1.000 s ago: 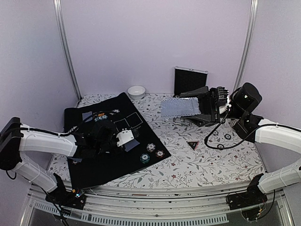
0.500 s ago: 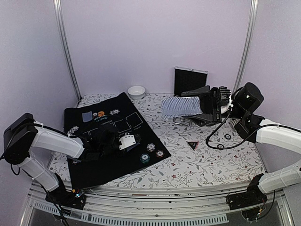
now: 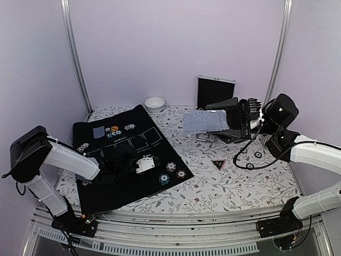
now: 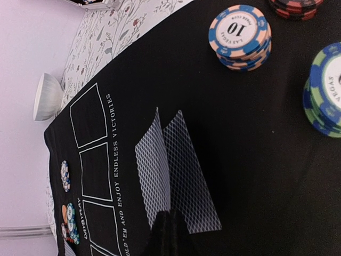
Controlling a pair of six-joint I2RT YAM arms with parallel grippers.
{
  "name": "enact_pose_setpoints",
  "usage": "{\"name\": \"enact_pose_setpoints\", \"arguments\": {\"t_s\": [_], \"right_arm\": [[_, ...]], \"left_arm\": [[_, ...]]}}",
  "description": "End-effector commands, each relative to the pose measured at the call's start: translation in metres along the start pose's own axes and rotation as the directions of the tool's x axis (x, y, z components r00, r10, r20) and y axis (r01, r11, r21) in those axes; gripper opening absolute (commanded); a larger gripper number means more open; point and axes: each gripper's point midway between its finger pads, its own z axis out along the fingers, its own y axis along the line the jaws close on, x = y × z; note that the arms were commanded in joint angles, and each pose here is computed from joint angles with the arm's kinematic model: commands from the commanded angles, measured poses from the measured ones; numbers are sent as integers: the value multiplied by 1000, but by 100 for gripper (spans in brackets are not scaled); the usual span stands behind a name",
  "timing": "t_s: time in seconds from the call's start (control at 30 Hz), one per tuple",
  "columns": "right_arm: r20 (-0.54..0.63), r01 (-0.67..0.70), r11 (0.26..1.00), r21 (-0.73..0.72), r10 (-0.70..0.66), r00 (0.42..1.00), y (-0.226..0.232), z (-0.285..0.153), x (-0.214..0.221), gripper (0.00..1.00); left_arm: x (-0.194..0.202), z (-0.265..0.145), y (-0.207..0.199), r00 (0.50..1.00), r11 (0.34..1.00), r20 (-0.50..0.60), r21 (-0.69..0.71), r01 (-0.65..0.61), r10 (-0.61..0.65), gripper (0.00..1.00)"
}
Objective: Distribute texas hold em gaming equipment
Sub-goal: Distribute the poker card in the dealer area.
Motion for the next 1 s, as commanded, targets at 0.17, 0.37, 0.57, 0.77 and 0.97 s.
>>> {"name": "enact_pose_setpoints", "arguments": {"t_s": [0.17,0.37,0.57,0.77,0.97], "right_arm": [[18,29,1000,9,-29,999,1,-4,-9,60],[20,32,999,10,-32,999,1,-4,-11,60],[21,31,999,7,-31,999,2,-5,-12,60],[21,30,999,9,-31,999,2,-5,-12,60],[21,28,1000,4,-28,999,2,-5,-11,60]], "left_arm": [[-10,-7,-3,999,999,52,36,12,-14,0],[-5,-3,-6,1000,999,20,45,-7,6,0],[-3,-2,-8,1000,999,10,51,-13,12,0],[-10,-8,-6,1000,997,29,73,4,-6,31],[-24,-23,8,998,997,58,77,16,-20,47]]}}
